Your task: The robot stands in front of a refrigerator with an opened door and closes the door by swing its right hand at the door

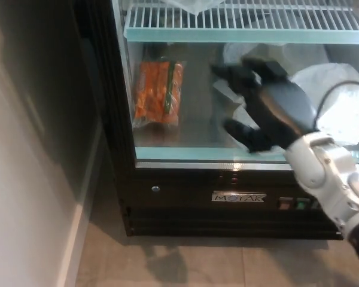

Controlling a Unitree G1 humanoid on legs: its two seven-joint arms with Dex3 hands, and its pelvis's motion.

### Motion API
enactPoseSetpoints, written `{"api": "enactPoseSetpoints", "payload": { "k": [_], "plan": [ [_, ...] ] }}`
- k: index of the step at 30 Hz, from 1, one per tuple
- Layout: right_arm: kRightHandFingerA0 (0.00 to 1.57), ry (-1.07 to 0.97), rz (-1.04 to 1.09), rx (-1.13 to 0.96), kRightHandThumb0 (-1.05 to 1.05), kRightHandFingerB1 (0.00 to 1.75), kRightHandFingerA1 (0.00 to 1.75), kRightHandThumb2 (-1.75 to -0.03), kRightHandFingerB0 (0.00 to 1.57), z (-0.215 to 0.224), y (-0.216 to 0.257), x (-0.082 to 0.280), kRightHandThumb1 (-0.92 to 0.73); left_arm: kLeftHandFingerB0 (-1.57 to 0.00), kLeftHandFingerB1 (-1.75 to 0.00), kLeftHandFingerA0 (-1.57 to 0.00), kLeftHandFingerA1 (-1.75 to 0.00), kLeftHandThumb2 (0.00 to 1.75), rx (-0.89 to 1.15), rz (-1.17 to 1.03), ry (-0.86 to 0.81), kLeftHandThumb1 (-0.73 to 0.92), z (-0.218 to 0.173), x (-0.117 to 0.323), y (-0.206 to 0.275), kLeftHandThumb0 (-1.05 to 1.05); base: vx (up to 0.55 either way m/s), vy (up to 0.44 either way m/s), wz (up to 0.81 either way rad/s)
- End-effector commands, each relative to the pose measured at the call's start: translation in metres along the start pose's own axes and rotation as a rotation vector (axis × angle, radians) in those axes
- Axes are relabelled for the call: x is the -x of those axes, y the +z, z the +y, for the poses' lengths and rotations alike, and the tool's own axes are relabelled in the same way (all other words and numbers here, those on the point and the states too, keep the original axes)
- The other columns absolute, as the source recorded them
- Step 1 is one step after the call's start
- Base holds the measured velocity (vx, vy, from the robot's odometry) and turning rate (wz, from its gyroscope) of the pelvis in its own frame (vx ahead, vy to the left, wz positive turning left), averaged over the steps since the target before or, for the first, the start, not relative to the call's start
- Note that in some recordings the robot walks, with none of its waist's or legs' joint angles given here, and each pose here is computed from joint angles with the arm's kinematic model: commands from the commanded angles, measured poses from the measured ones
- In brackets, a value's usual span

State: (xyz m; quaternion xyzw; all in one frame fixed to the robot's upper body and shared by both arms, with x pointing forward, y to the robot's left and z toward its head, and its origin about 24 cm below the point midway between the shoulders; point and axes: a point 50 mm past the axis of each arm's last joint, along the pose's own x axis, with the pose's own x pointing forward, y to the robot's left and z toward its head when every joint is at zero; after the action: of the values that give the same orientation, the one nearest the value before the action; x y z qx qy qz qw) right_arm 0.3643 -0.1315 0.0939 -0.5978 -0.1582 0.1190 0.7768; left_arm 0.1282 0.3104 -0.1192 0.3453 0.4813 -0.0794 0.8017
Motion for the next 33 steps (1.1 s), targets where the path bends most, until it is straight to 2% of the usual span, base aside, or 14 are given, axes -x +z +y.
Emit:
{"api": "enactPoseSetpoints", "payload": {
  "k": [1,2,3,5,6,14,15,18,21,22,24,27,28,33],
  "plan": [
    [0.00,0.205,0.131,0.102,-0.33,0.45,0.49,-1.09,0.00,0.023,-0.036,0.026,-0.56,-0.44,-0.36,-0.48,-0.38,0.63,-0.058,-0.007,0.010,0.74,0.004,0.004,-0.007,-0.45,0.00,0.000,0.00],
    [0.00,0.208,0.132,0.104,-0.33,0.45,0.49,-1.09,0.00,0.024,-0.036,0.027,-0.56,-0.44,-0.36,-0.48,-0.38,0.63,-0.060,-0.008,0.010,0.74,0.005,0.004,-0.007,-0.45,0.00,0.000,0.00],
    [0.00,0.213,0.136,0.102,-0.33,0.45,0.49,-1.09,0.00,0.025,-0.037,0.029,-0.56,-0.33,-0.49,-0.40,-0.54,0.95,-0.060,-0.011,0.011,0.62,0.006,0.003,-0.005,-0.47,0.00,0.000,0.00],
    [0.00,0.217,0.139,0.098,-0.33,0.45,0.49,-1.09,0.00,0.026,-0.038,0.030,-0.56,-0.33,-0.49,-0.40,-0.54,0.95,-0.057,-0.013,0.012,0.62,0.007,0.003,-0.004,-0.47,0.00,0.000,0.00],
    [0.00,0.223,0.144,0.085,-0.33,0.45,0.49,-1.09,0.00,0.030,-0.040,0.034,-0.57,-0.44,-0.36,-0.48,-0.38,0.62,-0.053,-0.019,0.014,0.73,0.008,0.002,-0.002,-0.44,0.00,0.000,0.00],
    [0.00,0.247,0.158,0.015,-0.33,0.45,0.48,-1.09,0.00,0.055,-0.048,0.065,-0.57,-0.45,-0.36,-0.48,-0.38,0.63,-0.058,-0.023,0.022,0.73,0.011,0.002,0.000,-0.45,0.00,0.000,0.01],
    [0.19,0.275,0.202,-0.025,-0.62,0.29,0.29,-0.66,0.23,0.070,-0.055,0.084,-0.84,-0.47,-0.37,-0.51,-0.39,0.62,-0.056,-0.028,0.026,0.75,0.013,0.001,0.001,-0.43,0.00,0.000,0.00],
    [0.21,0.312,0.314,-0.118,-0.61,0.30,0.30,-0.65,0.25,0.101,-0.069,0.131,-0.82,-0.47,-0.37,-0.49,-0.39,0.63,-0.064,-0.036,0.031,0.75,0.016,0.001,0.004,-0.43,-0.01,-0.002,0.03],
    [0.21,0.309,0.318,-0.123,-0.61,0.30,0.30,-0.65,0.25,0.103,-0.069,0.133,-0.82,-0.47,-0.37,-0.49,-0.39,0.63,-0.065,-0.036,0.031,0.75,0.016,0.001,0.004,-0.43,0.00,0.000,0.00],
    [0.26,0.307,0.400,-0.238,-0.54,0.31,0.31,-0.64,0.28,0.125,-0.068,0.171,-0.80,-0.47,-0.37,-0.50,-0.38,0.62,-0.052,-0.029,0.037,0.74,0.017,0.000,0.005,-0.41,0.00,0.000,0.00],
    [0.29,0.305,0.482,-0.327,-0.53,0.31,0.32,-0.63,0.29,0.141,-0.066,0.205,-0.78,-0.47,-0.37,-0.50,-0.38,0.62,-0.046,-0.024,0.043,0.74,0.018,0.000,0.004,-0.41,-0.05,-0.009,0.00],
    [0.30,0.309,0.532,-0.363,-0.51,0.31,0.32,-0.63,0.31,0.147,-0.066,0.219,-0.77,-0.47,-0.37,-0.51,-0.39,0.62,-0.046,-0.024,0.045,0.74,0.018,0.000,0.004,-0.41,0.00,0.000,0.00],
    [0.29,0.319,0.582,-0.374,-0.54,0.47,0.48,-0.90,0.29,0.152,-0.069,0.232,-0.60,-0.47,-0.37,-0.50,-0.39,0.62,-0.048,-0.024,0.043,0.74,0.017,0.000,0.003,-0.41,0.00,0.000,0.00],
    [0.20,0.469,0.910,-0.375,-0.47,0.49,0.45,-0.90,0.31,0.171,-0.090,0.296,-0.56,-0.46,-0.37,-0.49,-0.38,0.62,-0.043,-0.022,0.041,0.72,0.015,0.001,0.002,-0.42,0.00,0.000,0.00]
  ]
}}
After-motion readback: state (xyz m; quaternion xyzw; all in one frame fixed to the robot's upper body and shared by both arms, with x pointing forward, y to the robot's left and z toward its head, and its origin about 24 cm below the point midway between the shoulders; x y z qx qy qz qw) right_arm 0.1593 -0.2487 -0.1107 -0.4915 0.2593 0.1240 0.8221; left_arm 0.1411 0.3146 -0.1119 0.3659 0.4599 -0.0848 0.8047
